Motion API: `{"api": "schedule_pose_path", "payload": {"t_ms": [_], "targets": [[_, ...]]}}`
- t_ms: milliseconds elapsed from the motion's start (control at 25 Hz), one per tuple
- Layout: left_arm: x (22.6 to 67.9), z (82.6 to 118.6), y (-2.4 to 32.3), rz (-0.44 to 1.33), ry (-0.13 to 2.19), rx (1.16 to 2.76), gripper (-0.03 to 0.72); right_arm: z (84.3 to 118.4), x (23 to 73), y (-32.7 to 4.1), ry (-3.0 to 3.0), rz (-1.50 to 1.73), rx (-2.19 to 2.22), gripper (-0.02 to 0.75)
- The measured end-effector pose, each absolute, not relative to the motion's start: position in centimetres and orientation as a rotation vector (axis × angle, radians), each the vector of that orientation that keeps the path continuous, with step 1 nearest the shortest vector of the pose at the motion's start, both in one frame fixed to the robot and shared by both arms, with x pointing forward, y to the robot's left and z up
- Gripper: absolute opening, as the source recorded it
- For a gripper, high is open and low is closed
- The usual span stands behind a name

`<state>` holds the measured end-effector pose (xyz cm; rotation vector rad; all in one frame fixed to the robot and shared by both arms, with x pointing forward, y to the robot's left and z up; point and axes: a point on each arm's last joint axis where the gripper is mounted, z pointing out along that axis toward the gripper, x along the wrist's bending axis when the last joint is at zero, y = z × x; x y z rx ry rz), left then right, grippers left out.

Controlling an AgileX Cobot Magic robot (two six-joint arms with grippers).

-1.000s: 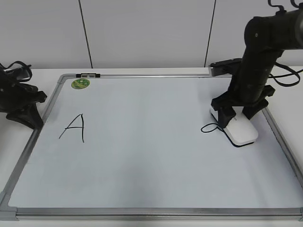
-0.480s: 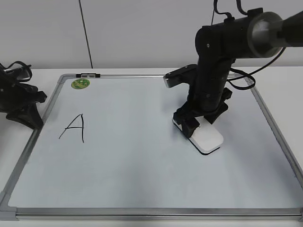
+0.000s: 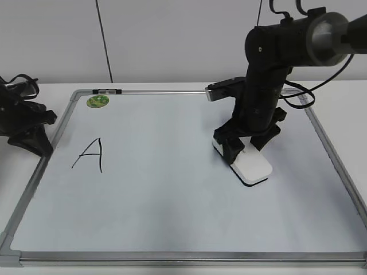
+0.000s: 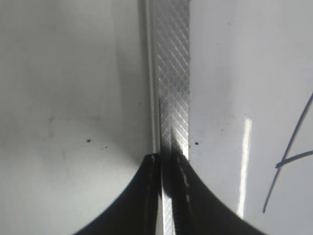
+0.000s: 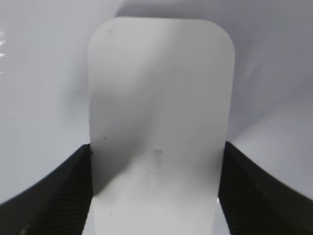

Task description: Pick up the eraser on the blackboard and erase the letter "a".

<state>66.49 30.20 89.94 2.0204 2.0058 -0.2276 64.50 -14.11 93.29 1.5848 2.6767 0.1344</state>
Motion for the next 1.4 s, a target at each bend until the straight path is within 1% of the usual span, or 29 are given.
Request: {"api": "schedule_pose_path", "payload": {"t_ms": [520, 800, 880, 960, 1120, 1200, 1320, 1400], "targets": [[66.5, 89.9, 30.2, -0.228, 2.006, 2.020, 0.039, 93.3, 66.3, -19.6, 2.526, 0.101, 1.766, 0.540], [66.5, 89.9, 30.2, -0.228, 2.006, 2.020, 0.041, 93.8, 66.4, -21.0, 2.498, 0.078, 1.789, 0.540], [66.5, 89.9, 30.2, -0.228, 2.006, 2.020, 0.041, 94.5, 66.2, -21.5, 2.492, 0.052, 1.782, 0.540], [66.5, 89.9, 30.2, -0.228, 2.006, 2.020, 0.042, 96.4, 65.8, -21.7, 2.475, 0.064, 1.766, 0.540], [66.5, 89.9, 30.2, -0.228, 2.006, 2.020, 0.042, 101.2, 64.4, -22.2, 2.424, 0.139, 1.736, 0.540], [66.5, 89.9, 30.2, -0.228, 2.006, 2.020, 0.043, 102.5, 63.8, -22.4, 2.410, 0.150, 1.747, 0.540], [66.5, 89.9, 30.2, -0.228, 2.006, 2.020, 0.044, 103.3, 63.5, -23.4, 2.390, 0.185, 1.817, 0.540], [66.5, 89.9, 30.2, -0.228, 2.006, 2.020, 0.044, 103.3, 63.5, -24.7, 2.360, 0.198, 1.876, 0.540]]}}
